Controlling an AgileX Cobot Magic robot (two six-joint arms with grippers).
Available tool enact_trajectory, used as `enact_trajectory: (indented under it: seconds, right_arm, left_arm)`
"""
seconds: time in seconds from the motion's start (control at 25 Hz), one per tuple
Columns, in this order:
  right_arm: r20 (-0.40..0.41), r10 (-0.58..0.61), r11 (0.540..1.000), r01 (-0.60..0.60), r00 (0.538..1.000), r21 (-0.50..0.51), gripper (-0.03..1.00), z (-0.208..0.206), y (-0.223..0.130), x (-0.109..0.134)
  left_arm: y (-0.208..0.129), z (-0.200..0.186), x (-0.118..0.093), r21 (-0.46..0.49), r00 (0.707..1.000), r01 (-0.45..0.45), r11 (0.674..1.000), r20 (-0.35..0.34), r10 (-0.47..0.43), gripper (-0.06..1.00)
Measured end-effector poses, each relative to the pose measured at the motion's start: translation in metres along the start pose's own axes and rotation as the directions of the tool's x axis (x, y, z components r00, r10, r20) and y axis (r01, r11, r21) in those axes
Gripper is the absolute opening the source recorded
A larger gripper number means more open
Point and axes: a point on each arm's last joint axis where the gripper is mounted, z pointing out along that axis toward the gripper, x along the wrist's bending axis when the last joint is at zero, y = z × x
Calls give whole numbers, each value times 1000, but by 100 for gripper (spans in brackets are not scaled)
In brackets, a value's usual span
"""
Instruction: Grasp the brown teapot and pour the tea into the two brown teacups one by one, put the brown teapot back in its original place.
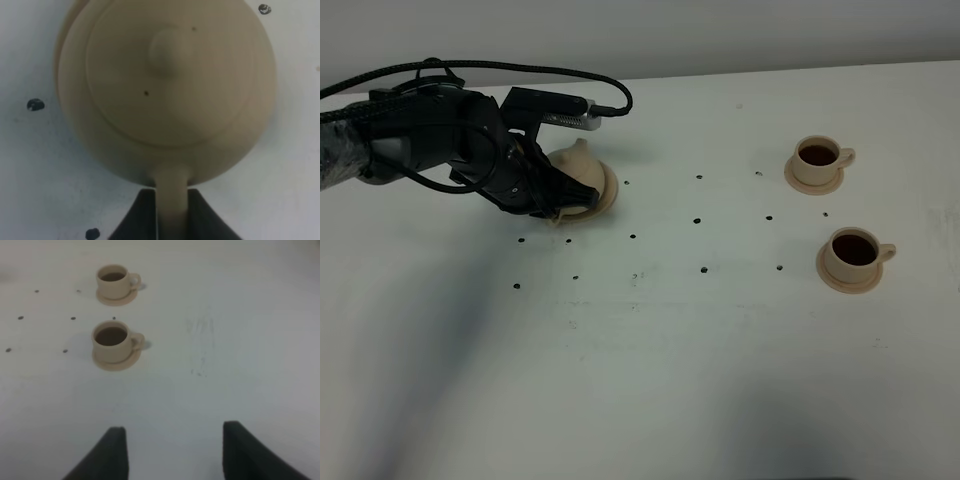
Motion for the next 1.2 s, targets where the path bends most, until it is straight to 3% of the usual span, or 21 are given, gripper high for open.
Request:
enact_trajectory:
  seconds: [0.2, 0.32, 0.6, 0.96, 1.04, 1.2]
  right_arm:
    - [0, 0, 1000, 0, 1000, 0, 42, 0, 0, 0]
    - [0, 0, 1000, 0, 1000, 0, 42, 0, 0, 0]
    - [0, 0, 1000, 0, 1000, 0, 42, 0, 0, 0]
    - [0, 0, 1000, 0, 1000, 0, 42, 0, 0, 0]
    - [0, 0, 1000, 0, 1000, 0, 42, 0, 0, 0]
    - [0, 0, 1000, 0, 1000, 0, 42, 0, 0, 0]
  left_arm:
    - [-1, -5, 0, 25, 1000, 0, 1000, 0, 0, 43]
    - [-2, -18, 0, 56, 1000, 0, 998, 0, 1, 49]
    - [-12, -52, 1, 213, 1000, -16, 977, -15, 20, 49]
    - [-32, -96, 10, 459, 997, -19, 888, -61, 53, 45]
    - [-34, -100, 12, 475, 996, -14, 880, -74, 55, 44]
    - [-33, -112, 14, 448, 993, -11, 894, -101, 63, 43]
